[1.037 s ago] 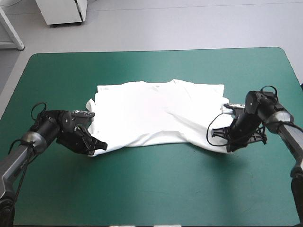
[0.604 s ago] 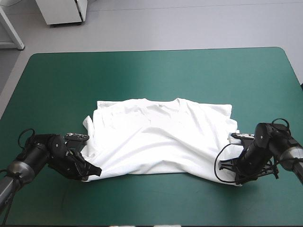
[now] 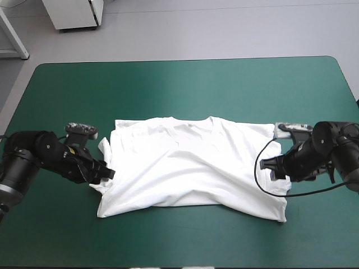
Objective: Fold the cloth
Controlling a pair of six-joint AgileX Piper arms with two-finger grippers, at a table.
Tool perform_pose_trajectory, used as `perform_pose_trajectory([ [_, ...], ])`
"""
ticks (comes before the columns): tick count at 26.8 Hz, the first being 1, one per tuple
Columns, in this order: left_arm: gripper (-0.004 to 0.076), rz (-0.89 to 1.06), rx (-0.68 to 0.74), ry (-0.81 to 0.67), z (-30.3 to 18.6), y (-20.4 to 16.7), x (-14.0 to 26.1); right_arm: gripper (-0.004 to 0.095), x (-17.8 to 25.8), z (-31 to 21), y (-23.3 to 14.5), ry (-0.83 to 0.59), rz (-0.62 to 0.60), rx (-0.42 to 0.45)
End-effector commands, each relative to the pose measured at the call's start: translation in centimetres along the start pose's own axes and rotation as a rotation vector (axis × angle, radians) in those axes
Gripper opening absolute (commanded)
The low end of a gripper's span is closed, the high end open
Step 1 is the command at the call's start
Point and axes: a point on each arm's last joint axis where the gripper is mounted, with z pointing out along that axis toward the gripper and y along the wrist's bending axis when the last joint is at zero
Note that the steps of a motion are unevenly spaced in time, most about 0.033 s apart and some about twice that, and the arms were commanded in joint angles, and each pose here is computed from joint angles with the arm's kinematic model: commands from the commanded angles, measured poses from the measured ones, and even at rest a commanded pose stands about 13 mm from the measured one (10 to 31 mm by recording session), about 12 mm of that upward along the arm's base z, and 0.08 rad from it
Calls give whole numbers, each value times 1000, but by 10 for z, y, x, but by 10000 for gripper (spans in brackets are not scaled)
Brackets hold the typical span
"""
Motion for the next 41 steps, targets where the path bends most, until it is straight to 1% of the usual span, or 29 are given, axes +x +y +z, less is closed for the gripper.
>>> perform_pose_trajectory([
  [1, 452, 26, -67, -141, -55, -4, -12, 505, -18, -61, 8, -231, -27, 7],
  [2, 451, 24, -114, -193, -67, -2, -18, 496, -24, -81, 12, -305, -33, 0],
  [4, 451, 31, -163, -249, -69, 3, -25, 483, -29, -104, 16, -384, -44, -8],
  [7, 451, -6, -198, -222, -50, 11, -41, 455, -31, -118, 18, -435, -52, -10],
  [10, 434, -7, -197, -214, -27, 18, -61, 423, -31, -119, 18, -438, -52, -12],
  [13, 418, -18, -213, -209, -8, 25, -74, 420, -31, -119, 18, -438, -52, -12],
  [17, 418, -96, -227, -161, 18, 45, -85, 420, -31, -119, 18, -438, -52, -10],
  [22, 418, -145, -238, -166, 41, 67, -97, 416, -31, -119, 18, -438, -52, -10],
  [29, 418, -173, -167, -157, 73, 72, -109, 416, -31, -119, 18, -438, -43, -8],
  [35, 414, -202, -174, -112, 103, 82, -118, 416, -31, -119, 18, -438, -28, -11],
  [37, 386, -216, -174, -107, 108, 83, -120, 416, -31, -119, 18, -438, -24, -12],
  [39, 340, -225, -174, -106, 111, 85, -122, 416, -31, -119, 18, -438, -24, -12],
  [41, 267, -234, -173, -111, 114, 85, -123, 416, -31, -119, 18, -438, -24, -11],
])
